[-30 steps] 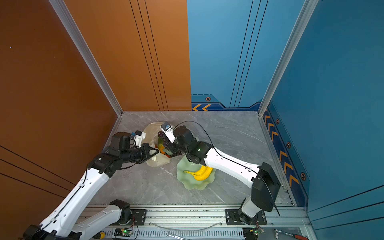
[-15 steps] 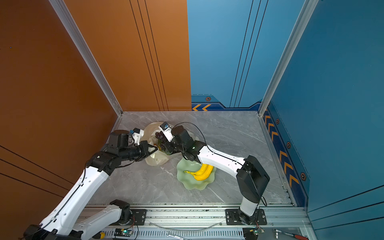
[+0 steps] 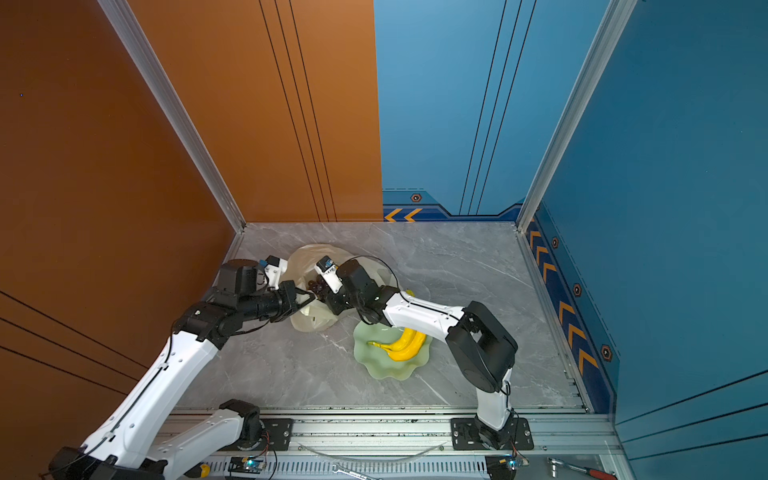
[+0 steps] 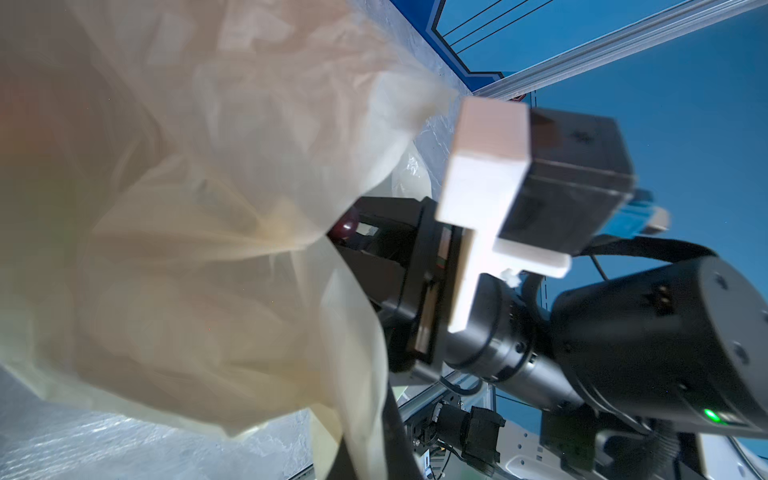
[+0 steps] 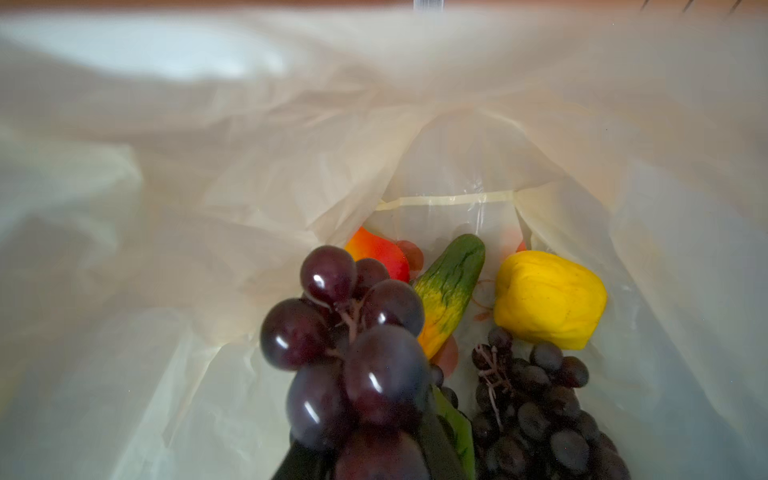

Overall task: Place the fruits into the plastic bag
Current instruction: 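Carry the grapes with the right gripper into the bag opening, then open the right gripper to drop the grapes into the bag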

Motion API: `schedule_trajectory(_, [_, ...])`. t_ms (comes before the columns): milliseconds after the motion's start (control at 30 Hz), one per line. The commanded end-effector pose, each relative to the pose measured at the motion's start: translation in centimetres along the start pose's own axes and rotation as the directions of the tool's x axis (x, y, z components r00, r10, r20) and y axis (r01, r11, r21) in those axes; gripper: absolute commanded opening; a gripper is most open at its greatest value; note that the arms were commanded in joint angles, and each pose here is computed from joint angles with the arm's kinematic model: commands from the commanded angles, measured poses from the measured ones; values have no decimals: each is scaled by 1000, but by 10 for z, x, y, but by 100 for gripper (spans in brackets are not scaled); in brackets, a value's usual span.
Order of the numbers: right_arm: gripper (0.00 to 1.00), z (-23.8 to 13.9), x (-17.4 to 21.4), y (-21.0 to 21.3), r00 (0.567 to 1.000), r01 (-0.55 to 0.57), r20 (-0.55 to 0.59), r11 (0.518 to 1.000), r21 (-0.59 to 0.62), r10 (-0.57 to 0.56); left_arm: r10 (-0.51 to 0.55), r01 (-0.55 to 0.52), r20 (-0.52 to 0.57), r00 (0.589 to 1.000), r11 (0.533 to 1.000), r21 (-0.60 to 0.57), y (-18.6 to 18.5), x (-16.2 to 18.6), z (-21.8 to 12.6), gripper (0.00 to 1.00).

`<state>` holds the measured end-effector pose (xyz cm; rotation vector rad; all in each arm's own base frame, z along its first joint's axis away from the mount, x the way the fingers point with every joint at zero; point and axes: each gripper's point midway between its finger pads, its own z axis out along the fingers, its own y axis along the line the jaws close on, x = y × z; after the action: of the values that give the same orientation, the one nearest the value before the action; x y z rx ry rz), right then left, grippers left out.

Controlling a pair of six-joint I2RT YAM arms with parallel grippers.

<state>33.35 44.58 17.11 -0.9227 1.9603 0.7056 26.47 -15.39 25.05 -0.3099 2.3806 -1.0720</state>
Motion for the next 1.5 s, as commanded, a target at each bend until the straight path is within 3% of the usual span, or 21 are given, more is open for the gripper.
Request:
schedule_trajectory(0, [24,9,-20,4,998,-49,40,998,-47,51,26,-26,20,999,1000,10,-7,-5,-9,0])
schedule_trajectory(467, [47,51,-17,-11,984,-177,-25,983,-46,176,15,-16,29,999,1000,10,-4,-9,-11,0])
schedule_trajectory(633, [70,49,-19,-12,983,-185,-20,982,-41,184,10,-10,31,999,1000,5,-1,-9,-11,0])
schedule_trajectory(1067, [75,-3,-49,-17,983,-183,21,983,19,182,11,-12,40,999,1000,11,-3,-10,-13,0])
schedule_trajectory(1267, [75,-33,-48,-39,989,-148,1,981,124,149,11,-12,44,999,1000,15,-5,-11,-14,0])
schedule_trajectory(1467, [79,-67,-42,-79,996,-40,-68,949,314,65,7,-8,48,999,1000,19,-6,-11,-15,0])
